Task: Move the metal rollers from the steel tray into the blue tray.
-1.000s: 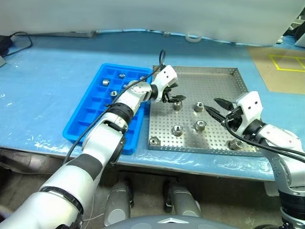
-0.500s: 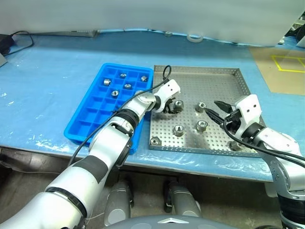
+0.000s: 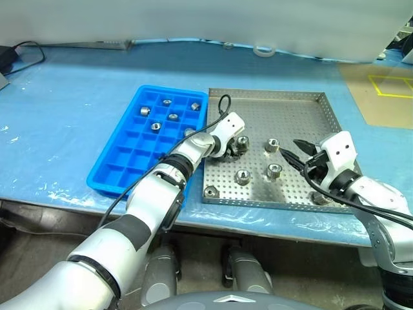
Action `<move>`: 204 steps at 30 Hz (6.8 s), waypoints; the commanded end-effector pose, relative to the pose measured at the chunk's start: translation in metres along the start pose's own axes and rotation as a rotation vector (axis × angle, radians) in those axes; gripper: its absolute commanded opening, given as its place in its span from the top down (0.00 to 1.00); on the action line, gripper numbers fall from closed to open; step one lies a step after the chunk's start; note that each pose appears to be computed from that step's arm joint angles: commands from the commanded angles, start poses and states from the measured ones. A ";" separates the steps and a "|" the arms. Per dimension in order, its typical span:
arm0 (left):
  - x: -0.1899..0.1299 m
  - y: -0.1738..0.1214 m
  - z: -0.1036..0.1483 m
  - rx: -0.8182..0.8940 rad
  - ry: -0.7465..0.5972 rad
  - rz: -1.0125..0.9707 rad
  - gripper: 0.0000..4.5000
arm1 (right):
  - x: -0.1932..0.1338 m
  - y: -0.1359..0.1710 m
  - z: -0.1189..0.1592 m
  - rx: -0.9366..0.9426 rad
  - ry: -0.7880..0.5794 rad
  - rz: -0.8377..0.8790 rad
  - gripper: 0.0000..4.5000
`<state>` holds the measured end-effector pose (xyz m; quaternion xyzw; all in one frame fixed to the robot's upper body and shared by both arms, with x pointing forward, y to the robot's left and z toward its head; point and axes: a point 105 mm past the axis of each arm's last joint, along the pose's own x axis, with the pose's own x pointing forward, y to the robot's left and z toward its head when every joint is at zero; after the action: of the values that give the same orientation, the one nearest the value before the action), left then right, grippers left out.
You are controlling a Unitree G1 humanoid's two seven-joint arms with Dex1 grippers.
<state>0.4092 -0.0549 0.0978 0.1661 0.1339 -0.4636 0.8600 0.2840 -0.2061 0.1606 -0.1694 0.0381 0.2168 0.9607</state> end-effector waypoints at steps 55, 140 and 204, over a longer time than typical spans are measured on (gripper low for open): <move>-0.298 0.044 -0.051 -0.257 -0.390 0.509 0.59 | 0.109 0.108 0.087 -0.140 -0.309 0.755 0.55; -0.090 -0.036 0.001 -0.104 -0.197 -0.678 0.16 | 0.001 0.000 0.026 -0.041 -0.101 -0.003 0.55; -0.064 -0.024 0.030 -0.061 -0.323 -0.486 0.62 | -0.016 0.033 0.020 -0.019 -0.060 0.112 0.55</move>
<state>0.3561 -0.0345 0.1170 0.0513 0.0896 -0.6676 0.7373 0.2582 -0.1818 0.1536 -0.1607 0.0482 0.2669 0.9490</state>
